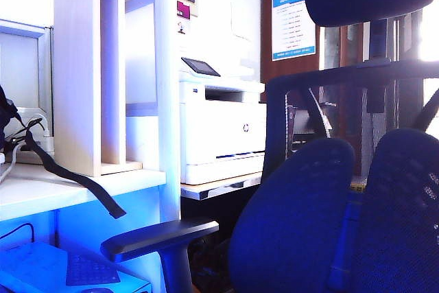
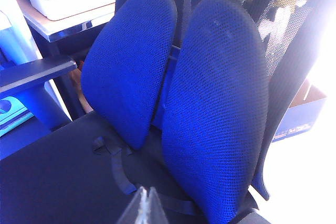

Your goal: Grab the backpack from the chair and place it on the desk.

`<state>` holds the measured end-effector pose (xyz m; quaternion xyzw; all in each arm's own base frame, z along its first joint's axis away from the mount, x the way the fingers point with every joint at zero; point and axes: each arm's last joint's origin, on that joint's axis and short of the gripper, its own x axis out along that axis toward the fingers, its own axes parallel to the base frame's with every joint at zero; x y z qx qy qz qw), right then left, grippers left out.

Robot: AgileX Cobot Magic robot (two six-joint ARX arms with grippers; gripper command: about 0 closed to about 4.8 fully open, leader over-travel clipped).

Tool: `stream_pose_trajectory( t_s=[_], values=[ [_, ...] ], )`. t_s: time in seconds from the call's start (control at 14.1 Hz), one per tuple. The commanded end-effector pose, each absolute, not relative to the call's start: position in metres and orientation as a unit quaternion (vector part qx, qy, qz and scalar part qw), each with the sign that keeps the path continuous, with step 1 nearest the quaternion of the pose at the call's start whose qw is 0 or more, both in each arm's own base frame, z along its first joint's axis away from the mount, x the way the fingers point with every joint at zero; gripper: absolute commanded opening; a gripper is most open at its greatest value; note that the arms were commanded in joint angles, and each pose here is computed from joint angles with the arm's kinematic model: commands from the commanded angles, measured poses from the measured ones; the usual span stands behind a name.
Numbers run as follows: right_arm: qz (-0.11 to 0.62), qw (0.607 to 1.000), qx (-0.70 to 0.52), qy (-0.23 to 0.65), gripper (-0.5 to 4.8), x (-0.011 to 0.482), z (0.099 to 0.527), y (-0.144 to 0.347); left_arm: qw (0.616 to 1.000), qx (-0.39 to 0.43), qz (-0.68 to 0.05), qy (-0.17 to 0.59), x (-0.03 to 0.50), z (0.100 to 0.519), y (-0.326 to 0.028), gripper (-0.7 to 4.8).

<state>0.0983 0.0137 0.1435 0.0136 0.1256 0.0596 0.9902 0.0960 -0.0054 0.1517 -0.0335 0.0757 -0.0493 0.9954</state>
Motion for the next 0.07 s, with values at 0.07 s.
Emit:
stream_pose_trajectory(
  t_s=[0.07],
  values=[
    [0.056,0.990,0.015,0.128,-0.06,0.0982,0.1430,0.0135,0.994,-0.035,-0.048,0.089,0.0958,0.1486,-0.0054,-0.05]
  ],
)
